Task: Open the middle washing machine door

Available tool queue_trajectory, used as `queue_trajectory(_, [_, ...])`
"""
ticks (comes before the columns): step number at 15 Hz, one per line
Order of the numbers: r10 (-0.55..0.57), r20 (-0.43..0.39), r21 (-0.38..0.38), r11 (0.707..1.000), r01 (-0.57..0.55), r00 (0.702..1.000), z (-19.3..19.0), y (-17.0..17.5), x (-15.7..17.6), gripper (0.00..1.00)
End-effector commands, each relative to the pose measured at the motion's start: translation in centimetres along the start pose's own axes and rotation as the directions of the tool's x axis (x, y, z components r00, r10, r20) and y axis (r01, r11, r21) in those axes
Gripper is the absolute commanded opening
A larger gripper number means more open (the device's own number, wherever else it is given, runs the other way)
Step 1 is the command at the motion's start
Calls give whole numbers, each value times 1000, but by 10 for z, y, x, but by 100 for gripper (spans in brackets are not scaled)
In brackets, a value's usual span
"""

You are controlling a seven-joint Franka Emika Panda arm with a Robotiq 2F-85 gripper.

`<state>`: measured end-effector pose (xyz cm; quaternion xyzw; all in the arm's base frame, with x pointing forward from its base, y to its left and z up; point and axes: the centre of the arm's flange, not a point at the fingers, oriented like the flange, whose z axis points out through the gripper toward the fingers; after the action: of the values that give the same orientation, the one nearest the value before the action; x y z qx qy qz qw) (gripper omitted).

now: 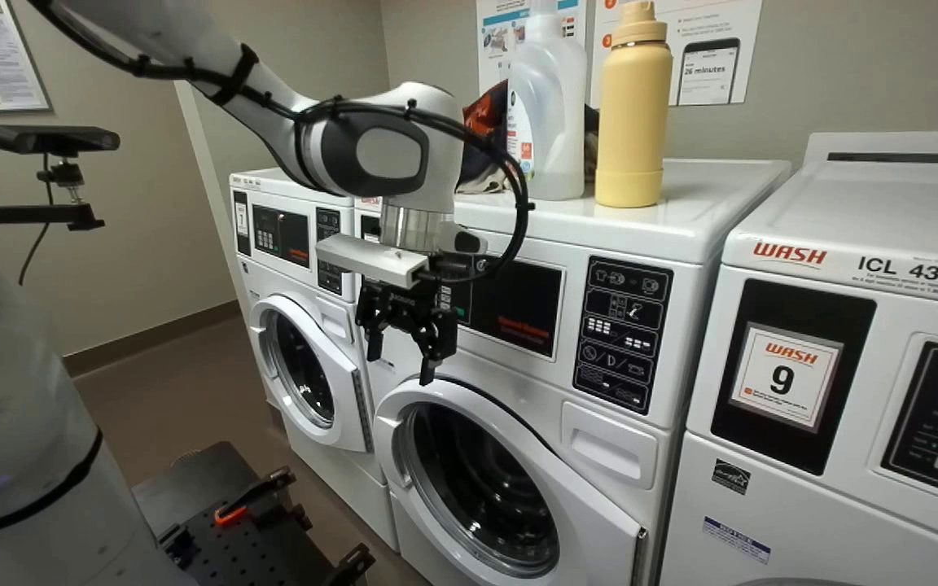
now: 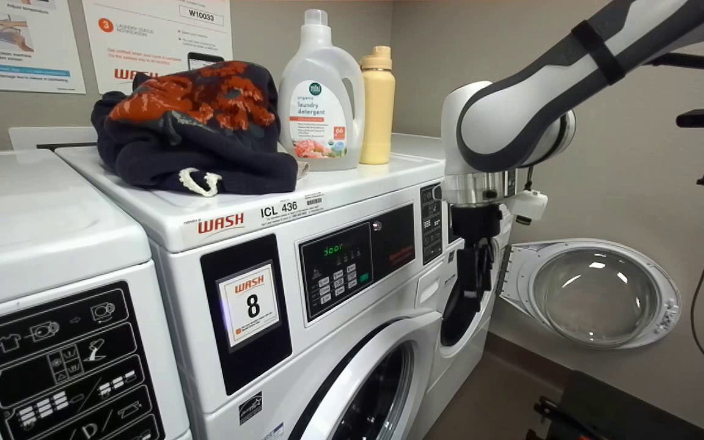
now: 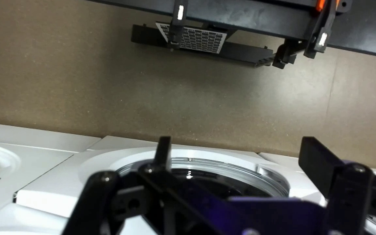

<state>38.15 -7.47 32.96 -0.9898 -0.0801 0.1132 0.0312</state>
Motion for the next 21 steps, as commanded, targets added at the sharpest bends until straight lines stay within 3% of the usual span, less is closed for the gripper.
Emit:
queue_trajectory(1, [107,-76,11,994,-106,991,31,-29,8,100])
queue_trajectory(8, [330,-221,81,944,-320,918,74,-67,37,100])
queue_trajectory(13, [464,-297,163,886,-434,835,105,-83,55,100])
queue_trajectory(21, [619,-350,257,785,-563,704,142,-95,65,100])
